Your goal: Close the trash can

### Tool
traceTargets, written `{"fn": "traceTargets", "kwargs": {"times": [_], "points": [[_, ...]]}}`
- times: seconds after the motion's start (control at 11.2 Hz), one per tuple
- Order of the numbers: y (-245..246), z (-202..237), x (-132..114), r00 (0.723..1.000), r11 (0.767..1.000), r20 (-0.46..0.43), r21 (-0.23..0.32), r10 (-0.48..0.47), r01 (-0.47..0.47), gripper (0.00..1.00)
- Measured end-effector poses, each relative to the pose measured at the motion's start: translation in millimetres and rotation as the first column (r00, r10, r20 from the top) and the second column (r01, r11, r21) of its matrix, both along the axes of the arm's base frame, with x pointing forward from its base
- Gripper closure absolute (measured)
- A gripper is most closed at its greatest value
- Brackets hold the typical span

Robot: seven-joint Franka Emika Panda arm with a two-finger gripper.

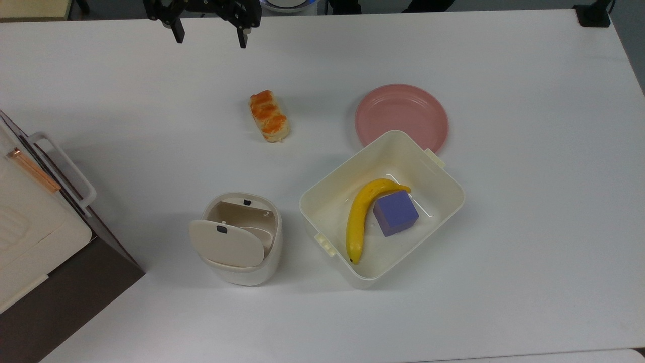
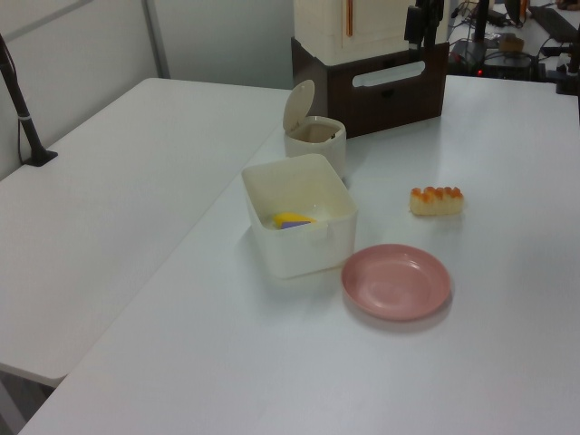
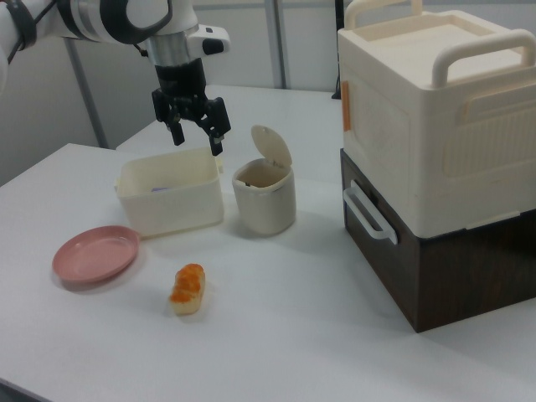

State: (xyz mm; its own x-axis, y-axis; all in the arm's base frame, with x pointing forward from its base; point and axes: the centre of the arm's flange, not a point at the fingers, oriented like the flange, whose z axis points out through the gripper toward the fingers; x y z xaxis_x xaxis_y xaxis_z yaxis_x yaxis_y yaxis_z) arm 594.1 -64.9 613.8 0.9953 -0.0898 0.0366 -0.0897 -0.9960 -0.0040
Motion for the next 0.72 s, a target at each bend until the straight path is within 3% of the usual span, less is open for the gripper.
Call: {"fn": "traceTargets", "kwargs": {"times": [0.72], "points": [[1.0, -0.9, 0.1, 1.000, 1.000, -0.002, 0.000, 0.005, -0.005, 0.00]]}}
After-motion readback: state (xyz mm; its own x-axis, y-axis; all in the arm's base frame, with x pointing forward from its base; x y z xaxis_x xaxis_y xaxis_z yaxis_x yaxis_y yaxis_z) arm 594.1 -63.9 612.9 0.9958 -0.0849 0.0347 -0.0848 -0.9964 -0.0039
